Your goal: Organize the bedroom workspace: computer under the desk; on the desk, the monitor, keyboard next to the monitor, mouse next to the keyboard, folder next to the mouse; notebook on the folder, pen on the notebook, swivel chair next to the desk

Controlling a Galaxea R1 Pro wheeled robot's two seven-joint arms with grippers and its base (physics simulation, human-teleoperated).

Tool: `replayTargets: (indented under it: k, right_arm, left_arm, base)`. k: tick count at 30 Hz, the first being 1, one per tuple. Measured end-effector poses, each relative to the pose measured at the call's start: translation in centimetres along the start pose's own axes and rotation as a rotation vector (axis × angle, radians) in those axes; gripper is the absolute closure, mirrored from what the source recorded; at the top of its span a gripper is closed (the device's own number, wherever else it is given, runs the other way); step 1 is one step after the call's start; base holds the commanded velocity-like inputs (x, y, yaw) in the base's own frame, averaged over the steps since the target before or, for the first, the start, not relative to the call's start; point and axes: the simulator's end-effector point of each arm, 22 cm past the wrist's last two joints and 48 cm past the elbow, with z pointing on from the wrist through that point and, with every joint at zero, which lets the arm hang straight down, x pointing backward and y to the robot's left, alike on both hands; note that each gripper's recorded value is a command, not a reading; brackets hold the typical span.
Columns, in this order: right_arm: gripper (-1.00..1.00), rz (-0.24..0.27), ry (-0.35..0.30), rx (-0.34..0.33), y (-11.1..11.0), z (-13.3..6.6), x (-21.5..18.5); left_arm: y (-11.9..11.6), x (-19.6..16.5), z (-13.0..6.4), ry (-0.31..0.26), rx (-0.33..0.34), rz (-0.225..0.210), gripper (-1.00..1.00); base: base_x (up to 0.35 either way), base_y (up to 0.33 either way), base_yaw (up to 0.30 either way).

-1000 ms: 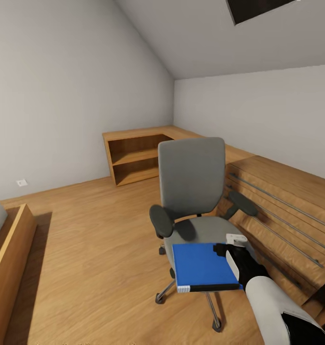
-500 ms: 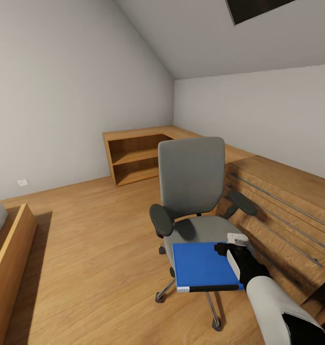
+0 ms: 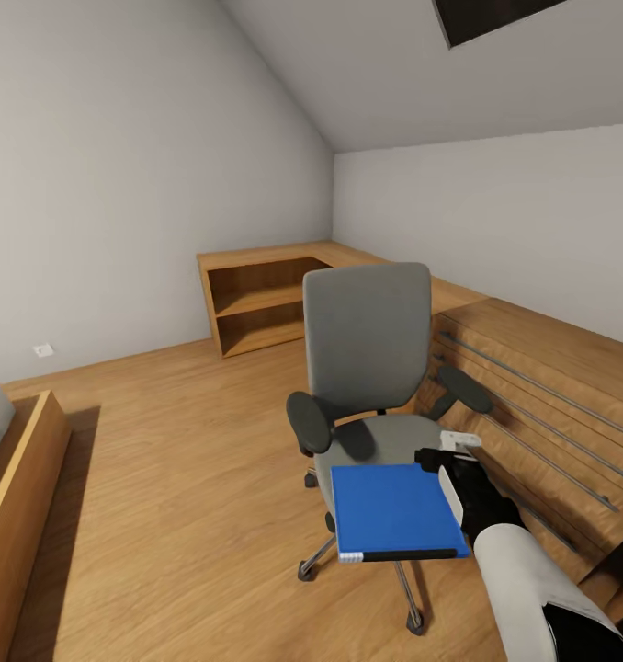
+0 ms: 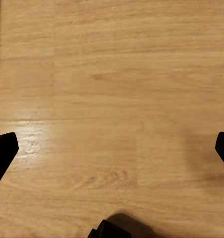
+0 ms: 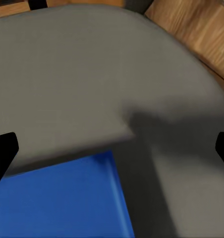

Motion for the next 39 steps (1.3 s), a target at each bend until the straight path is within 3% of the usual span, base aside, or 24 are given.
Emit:
replayTargets:
  k: [26, 34, 39]
  right_arm:
    - [-1.0, 0.0, -0.002, -0.009, -0.1, 0.0, -0.1]
    - [-1.0, 0.042, -0.002, -0.131, 1.9, -0.1, -0.1]
    - [-1.0, 0.094, -0.013, -0.192, 1.0, -0.1, -0.6]
  left_arm:
    - [-0.1, 0.0, 0.0, 0.001, 0.002, 0.0, -1.0]
    - [-0.2, 0.1, 0.0, 0.003, 0.005, 0.001, -1.0]
    - [-0.2, 0.2, 0.0, 0.003, 0.005, 0.001, -1.0]
  base:
    - [0.063, 0.0, 0.0]
    - [-0.237, 0.0, 0.0]
    - [-0.322, 0.003, 0.0]
